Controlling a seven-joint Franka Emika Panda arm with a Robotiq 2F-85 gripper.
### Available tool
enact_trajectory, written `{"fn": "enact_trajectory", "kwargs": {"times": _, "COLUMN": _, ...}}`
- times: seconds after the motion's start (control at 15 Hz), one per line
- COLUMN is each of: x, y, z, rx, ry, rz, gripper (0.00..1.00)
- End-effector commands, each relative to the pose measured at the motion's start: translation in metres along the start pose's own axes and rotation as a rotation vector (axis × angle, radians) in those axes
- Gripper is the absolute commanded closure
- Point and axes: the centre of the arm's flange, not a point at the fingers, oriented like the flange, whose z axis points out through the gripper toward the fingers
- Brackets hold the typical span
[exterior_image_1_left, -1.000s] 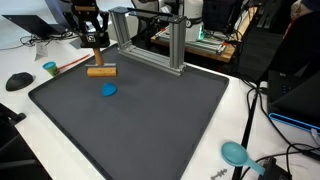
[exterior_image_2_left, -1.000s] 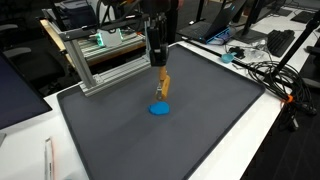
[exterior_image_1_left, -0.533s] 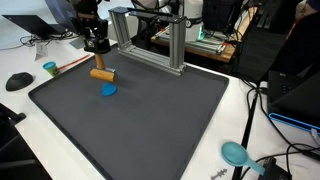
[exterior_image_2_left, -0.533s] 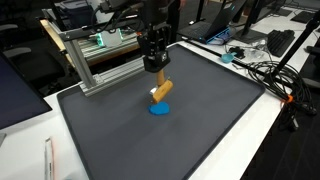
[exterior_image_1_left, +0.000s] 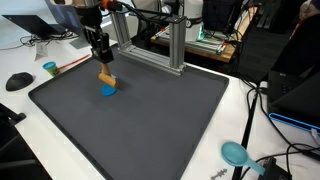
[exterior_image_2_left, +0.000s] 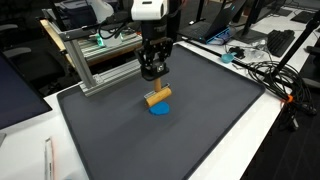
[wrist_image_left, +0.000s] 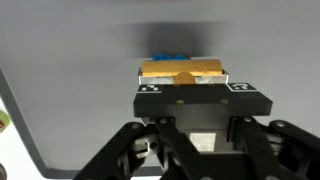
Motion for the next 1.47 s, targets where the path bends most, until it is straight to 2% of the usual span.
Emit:
{"fn": "enact_trajectory", "kwargs": {"times": 0.0, "x": 0.009, "y": -0.004, "z": -0.003, "rx": 0.023, "ry": 0.016, "rz": 0.124, "gripper": 0.78}}
{"fn": "enact_trajectory", "kwargs": {"times": 0.13, "x": 0.01, "y": -0.003, "z": -0.002, "rx": 0.017, "ry": 0.014, "rz": 0.183, "gripper": 0.78}}
{"fn": "enact_trajectory", "kwargs": {"times": 0.27, "x": 0.008, "y": 0.001, "z": -0.002, "rx": 0.016, "ry": 0.02, "rz": 0.18, "gripper": 0.78}}
{"fn": "enact_trajectory", "kwargs": {"times": 0.33, "x": 0.002, "y": -0.001, "z": 0.004, "rx": 0.007, "ry": -0.002, "rz": 0.152, "gripper": 0.53}}
{"fn": "enact_trajectory", "kwargs": {"times": 0.67, "x": 0.002, "y": 0.0, "z": 0.003, "rx": 0.007, "ry": -0.002, "rz": 0.157, "gripper": 0.53}}
{"fn": "enact_trajectory", "kwargs": {"times": 0.73, "x": 0.002, "y": 0.0, "z": 0.003, "rx": 0.007, "ry": -0.002, "rz": 0.157, "gripper": 0.78}}
{"fn": "enact_trajectory", "kwargs": {"times": 0.8, "x": 0.011, "y": 0.002, "z": 0.008, "rx": 0.003, "ry": 0.037, "rz": 0.193, "gripper": 0.78}}
{"fn": "enact_trajectory", "kwargs": {"times": 0.87, "x": 0.015, "y": 0.002, "z": 0.01, "rx": 0.037, "ry": 0.033, "rz": 0.205, "gripper": 0.78}}
{"fn": "enact_trajectory", "kwargs": {"times": 1.13, "x": 0.023, "y": 0.002, "z": 0.022, "rx": 0.058, "ry": 0.035, "rz": 0.271, "gripper": 0.78}}
{"fn": "enact_trajectory", "kwargs": {"times": 1.4, "x": 0.027, "y": 0.008, "z": 0.032, "rx": 0.015, "ry": 0.004, "rz": 0.347, "gripper": 0.78}}
